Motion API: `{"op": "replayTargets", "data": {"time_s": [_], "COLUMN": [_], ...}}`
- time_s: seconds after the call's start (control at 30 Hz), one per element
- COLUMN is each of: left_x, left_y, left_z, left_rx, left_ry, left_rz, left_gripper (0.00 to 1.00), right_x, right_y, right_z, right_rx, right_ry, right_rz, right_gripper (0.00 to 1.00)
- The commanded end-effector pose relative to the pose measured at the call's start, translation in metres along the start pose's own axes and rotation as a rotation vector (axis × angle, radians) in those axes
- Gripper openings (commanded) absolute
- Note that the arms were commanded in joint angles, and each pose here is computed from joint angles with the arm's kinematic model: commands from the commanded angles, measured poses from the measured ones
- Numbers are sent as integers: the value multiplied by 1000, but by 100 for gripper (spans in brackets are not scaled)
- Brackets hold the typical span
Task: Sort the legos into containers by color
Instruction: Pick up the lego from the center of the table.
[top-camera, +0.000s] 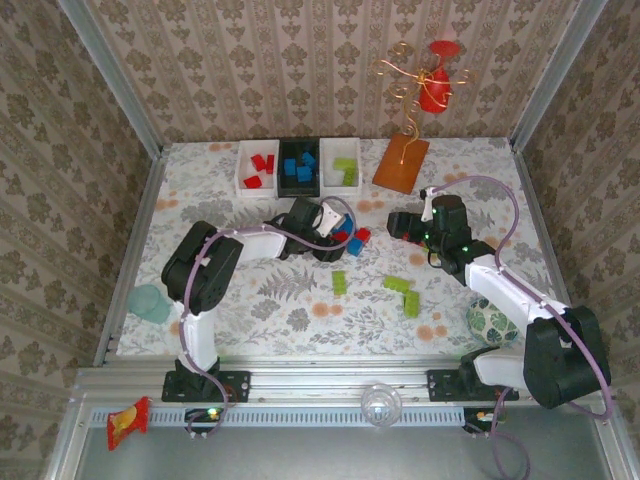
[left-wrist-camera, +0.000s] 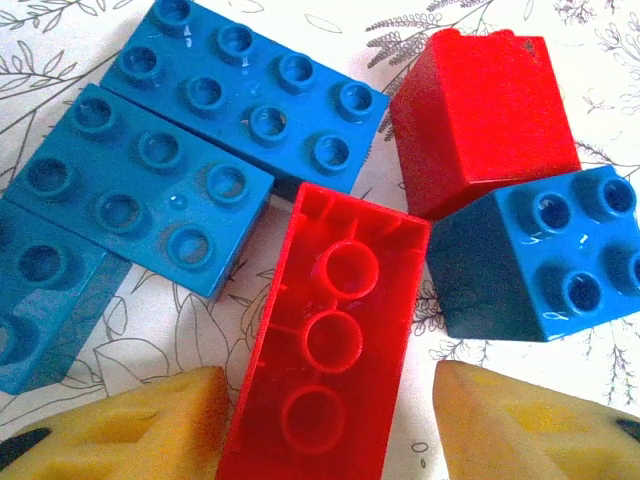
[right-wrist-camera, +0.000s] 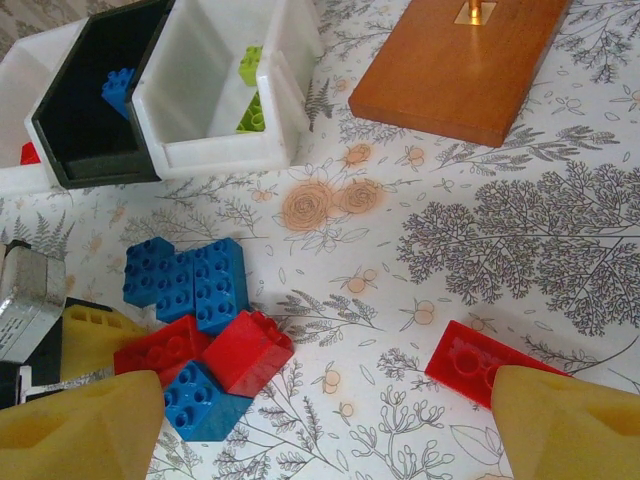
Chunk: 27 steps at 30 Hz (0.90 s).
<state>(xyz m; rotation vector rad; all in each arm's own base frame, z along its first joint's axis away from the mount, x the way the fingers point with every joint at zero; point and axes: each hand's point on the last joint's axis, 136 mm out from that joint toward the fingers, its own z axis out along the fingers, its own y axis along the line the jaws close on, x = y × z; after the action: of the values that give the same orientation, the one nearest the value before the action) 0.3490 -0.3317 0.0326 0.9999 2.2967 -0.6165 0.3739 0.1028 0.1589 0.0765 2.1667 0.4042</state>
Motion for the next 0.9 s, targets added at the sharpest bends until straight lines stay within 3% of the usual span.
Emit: {"op": "replayTargets", "data": {"time_s": [0.0, 0.43, 0.67, 0.77, 0.87], "left_x": [1, 5, 6, -8, -26], "left_y": [-3, -7, -11, 6, 39], "left_z": [8, 11, -39, -70, -104], "left_rx": [3, -9, -33, -85, -165], "left_ry": [36, 56, -26, -122, -237], "left_rz": [65, 93, 64, -6, -115], "left_gripper": [55, 38, 28, 25, 24], "right_x": [6, 6, 5, 5, 5], "right_y": [-4, -7, -8, -4, 18], "right_z": [1, 0, 1, 2, 1], "right_rx": [1, 6, 7, -16, -136], "right_ry": [11, 12, 9, 12, 18], "right_rz": [20, 28, 37, 37, 7], "right_gripper": [86, 86, 87, 87, 86]}}
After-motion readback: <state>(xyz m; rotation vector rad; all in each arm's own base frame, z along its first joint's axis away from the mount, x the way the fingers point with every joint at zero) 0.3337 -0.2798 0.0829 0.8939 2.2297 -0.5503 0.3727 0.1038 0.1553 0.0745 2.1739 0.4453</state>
